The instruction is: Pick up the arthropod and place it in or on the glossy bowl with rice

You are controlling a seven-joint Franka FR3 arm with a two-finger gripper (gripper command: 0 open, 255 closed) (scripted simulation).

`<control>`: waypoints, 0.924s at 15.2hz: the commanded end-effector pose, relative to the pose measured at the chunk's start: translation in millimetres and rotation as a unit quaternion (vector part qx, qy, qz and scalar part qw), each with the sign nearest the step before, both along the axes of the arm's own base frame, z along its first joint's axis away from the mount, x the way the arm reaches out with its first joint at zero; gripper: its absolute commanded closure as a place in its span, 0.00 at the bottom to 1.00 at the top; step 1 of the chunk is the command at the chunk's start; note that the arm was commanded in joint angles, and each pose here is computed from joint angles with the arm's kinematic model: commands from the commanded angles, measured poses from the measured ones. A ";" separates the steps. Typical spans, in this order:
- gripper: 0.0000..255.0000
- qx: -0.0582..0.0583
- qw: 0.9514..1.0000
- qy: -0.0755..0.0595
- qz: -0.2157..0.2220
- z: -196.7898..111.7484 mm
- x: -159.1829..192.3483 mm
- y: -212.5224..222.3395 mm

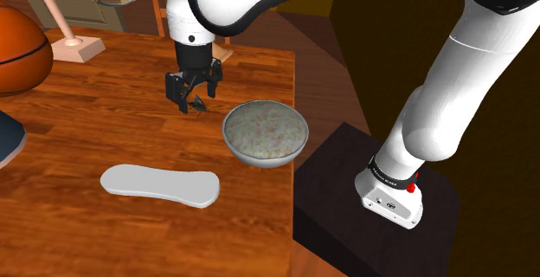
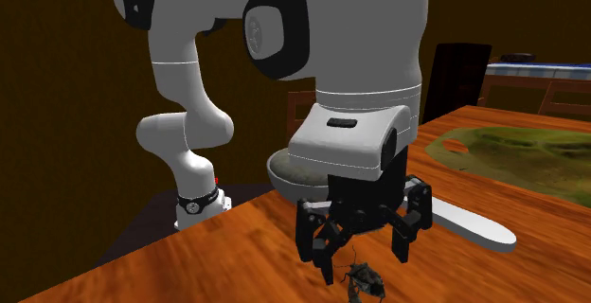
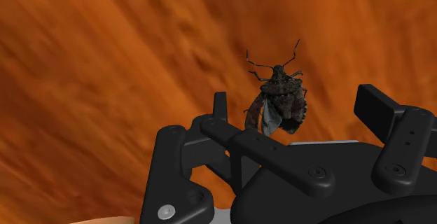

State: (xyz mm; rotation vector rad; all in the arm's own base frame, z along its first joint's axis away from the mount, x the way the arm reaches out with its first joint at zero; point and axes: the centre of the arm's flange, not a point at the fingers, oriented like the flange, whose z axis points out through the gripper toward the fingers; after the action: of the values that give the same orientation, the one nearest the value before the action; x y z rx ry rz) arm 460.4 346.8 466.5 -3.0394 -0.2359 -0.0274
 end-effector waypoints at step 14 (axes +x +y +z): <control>1.00 0.000 1.000 0.000 0.000 -6.4 0.2 -0.3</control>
State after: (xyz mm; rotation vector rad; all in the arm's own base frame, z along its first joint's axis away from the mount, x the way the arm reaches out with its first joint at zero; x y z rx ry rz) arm 460.8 346.3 460.4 -3.0392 -0.2351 -0.0293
